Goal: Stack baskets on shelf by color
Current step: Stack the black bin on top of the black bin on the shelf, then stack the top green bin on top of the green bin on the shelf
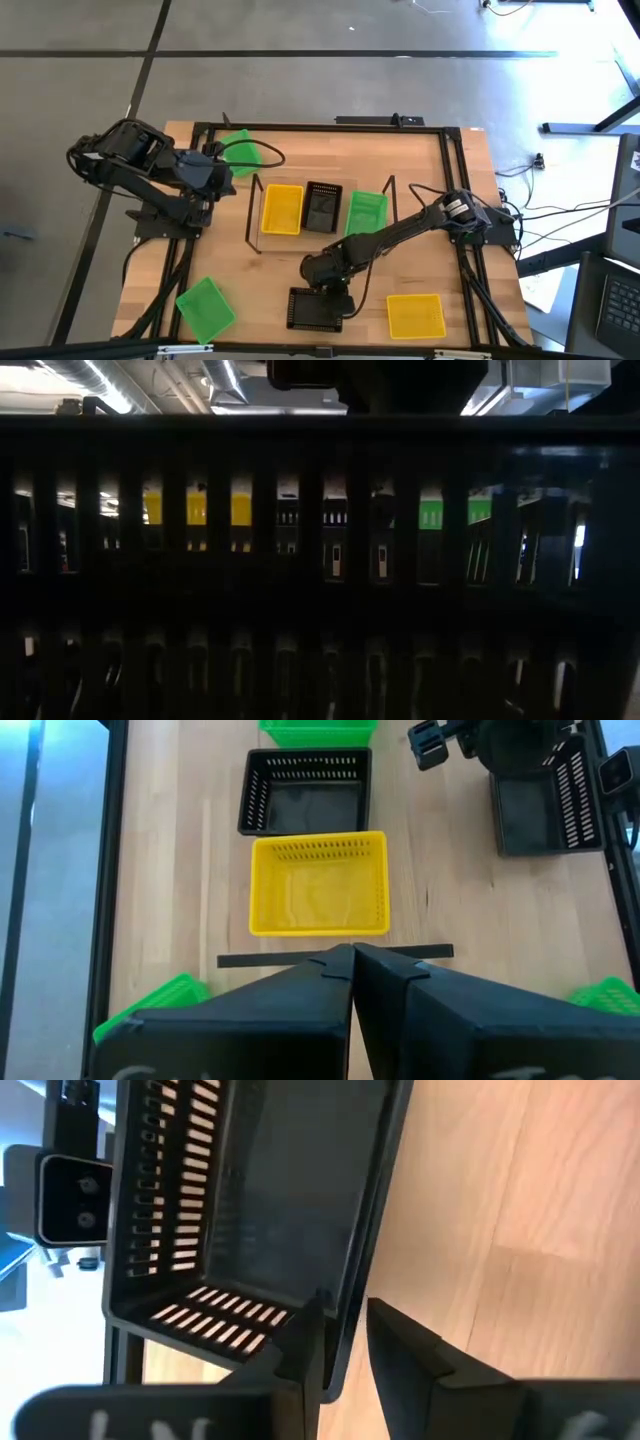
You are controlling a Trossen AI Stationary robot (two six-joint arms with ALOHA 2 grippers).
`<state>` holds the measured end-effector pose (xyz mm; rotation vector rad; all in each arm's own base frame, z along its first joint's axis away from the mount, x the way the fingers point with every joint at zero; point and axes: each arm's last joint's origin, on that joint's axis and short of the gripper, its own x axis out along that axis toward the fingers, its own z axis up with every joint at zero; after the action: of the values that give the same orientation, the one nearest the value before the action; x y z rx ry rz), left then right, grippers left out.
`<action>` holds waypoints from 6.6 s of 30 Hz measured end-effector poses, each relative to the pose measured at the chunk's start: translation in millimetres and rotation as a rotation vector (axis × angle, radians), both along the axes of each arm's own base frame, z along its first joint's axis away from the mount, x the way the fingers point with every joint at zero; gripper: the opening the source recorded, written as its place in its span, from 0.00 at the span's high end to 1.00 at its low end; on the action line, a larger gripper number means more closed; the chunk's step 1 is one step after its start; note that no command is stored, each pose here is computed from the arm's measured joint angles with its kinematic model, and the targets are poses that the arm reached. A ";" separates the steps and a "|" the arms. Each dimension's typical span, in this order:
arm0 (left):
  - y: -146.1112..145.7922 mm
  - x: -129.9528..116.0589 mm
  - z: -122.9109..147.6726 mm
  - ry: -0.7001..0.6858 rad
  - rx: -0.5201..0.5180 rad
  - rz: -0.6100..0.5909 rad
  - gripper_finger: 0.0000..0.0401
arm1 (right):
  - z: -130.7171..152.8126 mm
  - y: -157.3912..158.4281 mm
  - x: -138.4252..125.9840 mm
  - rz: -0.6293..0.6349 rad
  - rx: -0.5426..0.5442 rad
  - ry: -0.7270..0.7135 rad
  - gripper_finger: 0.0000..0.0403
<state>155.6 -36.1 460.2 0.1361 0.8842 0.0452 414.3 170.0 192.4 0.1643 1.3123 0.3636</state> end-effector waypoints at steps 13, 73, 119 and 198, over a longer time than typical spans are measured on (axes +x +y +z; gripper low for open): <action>0.0 -0.1 0.1 -0.001 0.000 0.000 1.00 | -11.5 2.4 3.6 -0.052 -0.013 0.015 0.81; 0.1 0.0 0.1 0.008 0.056 -0.066 1.00 | 154.2 -56.1 -21.6 -1.305 -0.103 0.044 1.00; -0.4 2.2 1.8 -0.013 0.109 -0.125 1.00 | 89.3 -119.3 -1.5 -1.802 -0.187 0.099 0.99; 61.7 9.3 -41.6 -0.063 0.241 0.952 1.00 | 326.9 -169.5 -199.4 -0.770 -0.643 -0.588 0.98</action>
<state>164.9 25.6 418.5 -0.0726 0.8120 1.0394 214.9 0.5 519.3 0.0046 0.6517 -0.6294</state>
